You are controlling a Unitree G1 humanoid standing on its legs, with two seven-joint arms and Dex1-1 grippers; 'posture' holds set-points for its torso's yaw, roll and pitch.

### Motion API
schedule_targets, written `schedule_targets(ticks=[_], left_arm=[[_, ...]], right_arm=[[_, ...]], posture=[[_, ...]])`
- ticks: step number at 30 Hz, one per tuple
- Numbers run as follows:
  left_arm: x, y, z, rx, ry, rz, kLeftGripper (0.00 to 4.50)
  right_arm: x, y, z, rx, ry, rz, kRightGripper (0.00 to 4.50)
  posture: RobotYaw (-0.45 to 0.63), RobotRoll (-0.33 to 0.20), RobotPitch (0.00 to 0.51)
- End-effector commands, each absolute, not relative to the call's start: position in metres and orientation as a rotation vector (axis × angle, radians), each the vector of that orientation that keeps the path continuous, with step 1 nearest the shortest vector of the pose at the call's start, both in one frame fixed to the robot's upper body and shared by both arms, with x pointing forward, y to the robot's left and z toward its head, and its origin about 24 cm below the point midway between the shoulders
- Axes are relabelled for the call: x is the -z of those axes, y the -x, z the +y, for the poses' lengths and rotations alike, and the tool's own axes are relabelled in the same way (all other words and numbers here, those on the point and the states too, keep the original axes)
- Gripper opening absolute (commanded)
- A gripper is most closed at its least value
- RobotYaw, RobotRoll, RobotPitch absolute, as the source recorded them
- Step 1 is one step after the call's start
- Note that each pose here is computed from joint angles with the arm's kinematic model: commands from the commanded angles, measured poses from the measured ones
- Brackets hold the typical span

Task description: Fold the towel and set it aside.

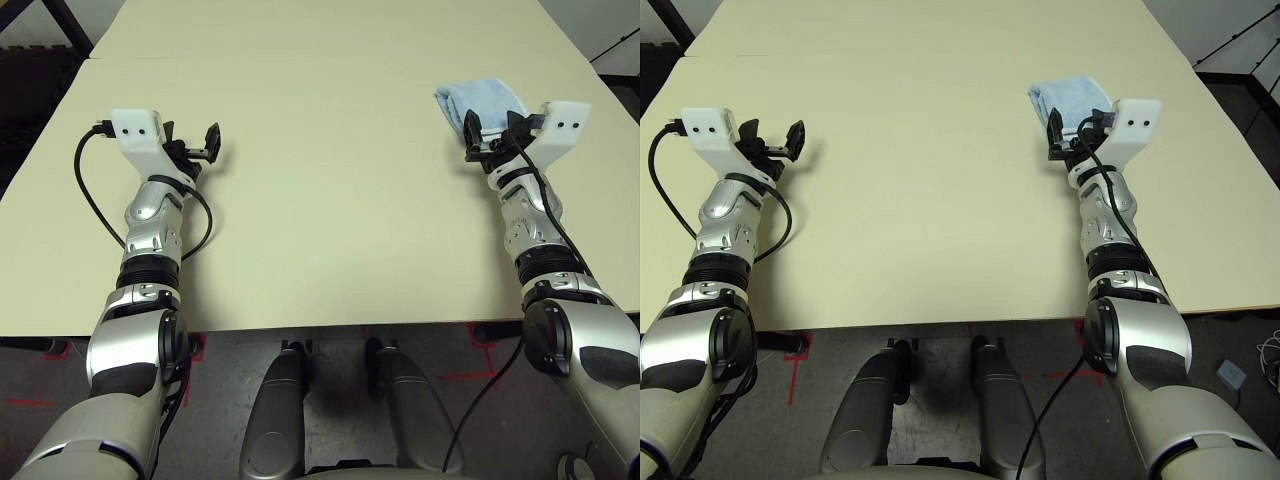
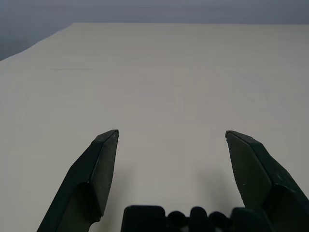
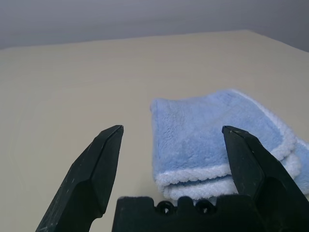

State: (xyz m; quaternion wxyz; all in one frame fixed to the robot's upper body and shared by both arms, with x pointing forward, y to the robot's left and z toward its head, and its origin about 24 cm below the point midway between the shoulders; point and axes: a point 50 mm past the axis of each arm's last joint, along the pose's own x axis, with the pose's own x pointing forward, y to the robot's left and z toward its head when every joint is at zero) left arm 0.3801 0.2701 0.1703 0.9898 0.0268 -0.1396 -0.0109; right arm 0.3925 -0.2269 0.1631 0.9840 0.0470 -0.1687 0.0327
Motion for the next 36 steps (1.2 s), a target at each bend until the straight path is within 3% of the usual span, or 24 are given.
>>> schedule_targets(ticks=[1, 16, 19, 21, 22, 29, 36], left_arm=[[-0.165, -0.38, 0.269, 0.031, -0.037, -0.26, 4.5], [-0.168, -0.377, 0.281, 0.033, -0.061, -0.24, 4.5], [-0.164, -0.377, 0.274, 0.041, -0.059, -0.252, 4.5], [-0.165, -0.379, 0.267, 0.04, -0.027, -0.266, 4.5], [-0.165, -0.378, 0.266, 0.041, -0.049, -0.272, 4.5], [-0.17, -0.378, 0.264, -0.005, -0.083, -0.293, 4.5], [-0.177, -0.379, 0.266, 0.008, -0.076, -0.311, 4.5]], right_arm=[[-0.163, -0.392, -0.229, -0.07, -0.098, -0.325, 4.46], [-0.169, -0.396, -0.218, -0.083, -0.09, -0.333, 4.46], [-0.171, -0.393, -0.227, -0.066, -0.101, -0.347, 4.46], [-0.174, -0.392, -0.236, -0.056, -0.077, -0.348, 4.46], [-0.177, -0.391, -0.24, -0.05, -0.082, -0.357, 4.46], [-0.181, -0.388, -0.256, -0.05, -0.048, -0.356, 4.46], [-0.192, -0.386, -0.262, -0.042, -0.023, -0.39, 4.46]], posture=[[0.05, 0.0, 0.232], [0.05, 0.0, 0.241], [0.02, 0.0, 0.218], [0.03, 0.0, 0.234], [0.02, 0.0, 0.213], [0.02, 0.0, 0.205], [0.0, 0.0, 0.158]])
